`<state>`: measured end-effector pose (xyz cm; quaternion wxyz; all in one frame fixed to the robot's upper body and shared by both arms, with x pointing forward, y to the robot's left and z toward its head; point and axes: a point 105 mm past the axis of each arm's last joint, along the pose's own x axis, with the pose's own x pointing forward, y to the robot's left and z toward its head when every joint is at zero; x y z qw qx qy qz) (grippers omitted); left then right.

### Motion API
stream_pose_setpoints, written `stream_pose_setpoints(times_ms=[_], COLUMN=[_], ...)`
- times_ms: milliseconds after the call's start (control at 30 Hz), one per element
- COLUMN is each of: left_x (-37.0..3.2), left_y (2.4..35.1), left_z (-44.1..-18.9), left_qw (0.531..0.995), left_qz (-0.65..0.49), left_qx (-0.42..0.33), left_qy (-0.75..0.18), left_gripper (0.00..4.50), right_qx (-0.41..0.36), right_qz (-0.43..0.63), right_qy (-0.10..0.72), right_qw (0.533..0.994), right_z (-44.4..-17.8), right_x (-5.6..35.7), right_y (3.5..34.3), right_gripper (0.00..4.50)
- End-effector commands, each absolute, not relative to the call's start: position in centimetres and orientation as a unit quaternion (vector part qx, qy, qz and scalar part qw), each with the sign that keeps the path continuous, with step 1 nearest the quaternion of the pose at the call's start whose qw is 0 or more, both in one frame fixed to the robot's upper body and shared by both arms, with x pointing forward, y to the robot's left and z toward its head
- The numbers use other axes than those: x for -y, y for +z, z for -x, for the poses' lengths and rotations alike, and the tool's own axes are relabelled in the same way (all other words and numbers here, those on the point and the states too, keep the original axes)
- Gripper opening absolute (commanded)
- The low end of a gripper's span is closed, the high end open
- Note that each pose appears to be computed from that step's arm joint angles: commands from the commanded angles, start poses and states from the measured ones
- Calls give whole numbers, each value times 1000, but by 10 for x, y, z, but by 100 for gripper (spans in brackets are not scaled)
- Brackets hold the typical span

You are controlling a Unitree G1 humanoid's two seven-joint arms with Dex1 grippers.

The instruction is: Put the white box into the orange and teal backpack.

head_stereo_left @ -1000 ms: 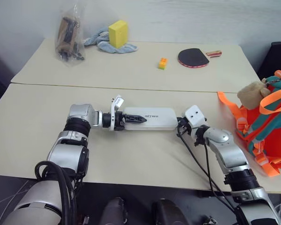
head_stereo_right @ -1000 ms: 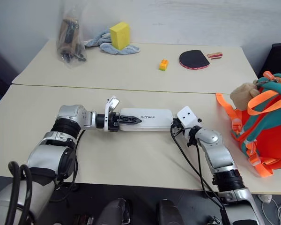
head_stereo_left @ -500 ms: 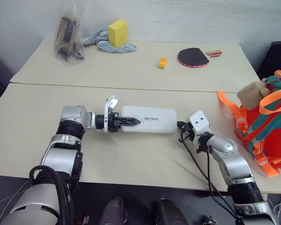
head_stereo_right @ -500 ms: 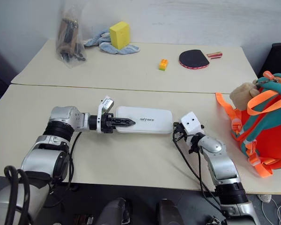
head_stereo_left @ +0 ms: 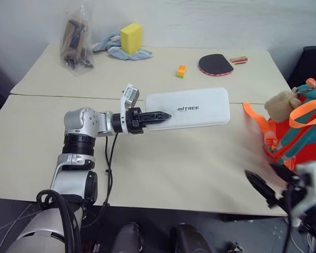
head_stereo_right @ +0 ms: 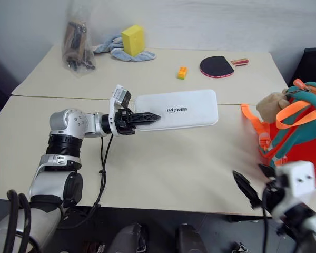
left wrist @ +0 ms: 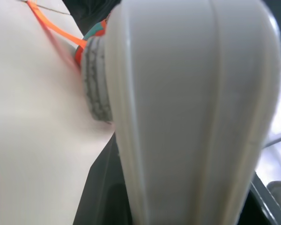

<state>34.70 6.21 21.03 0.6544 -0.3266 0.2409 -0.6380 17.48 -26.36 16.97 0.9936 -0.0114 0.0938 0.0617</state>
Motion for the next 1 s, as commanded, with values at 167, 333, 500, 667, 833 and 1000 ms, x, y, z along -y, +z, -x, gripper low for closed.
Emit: stream_pose_setpoints(times_ms=[167,333,500,667,833,1000], left_x=[-53,-52,-51,-55,-63,-78], left_y=[236,240,259,266,268,275], left_z=[-345,-347,-347,-351,-357,-365], left_qw=[654,660,662,678,700,726], left_qz=[300,296,288,279,276,266], left_qx=[-188,-173,-142,-127,-112,-86], left_qy=[-669,-668,-677,-668,-649,-628], left_gripper=[132,132,132,132,132,132], right_qx=[-35,10,61,52,55,52], right_qz=[-46,-56,-80,-42,-35,-45], right_qy=[-28,-47,-79,-33,54,239], right_qw=[998,997,992,997,996,969], right_z=[-201,-235,-262,-265,-265,-252], right_x=[303,307,319,311,290,239], right_y=[192,199,208,202,205,227], right_gripper=[446,446,406,249,72,1])
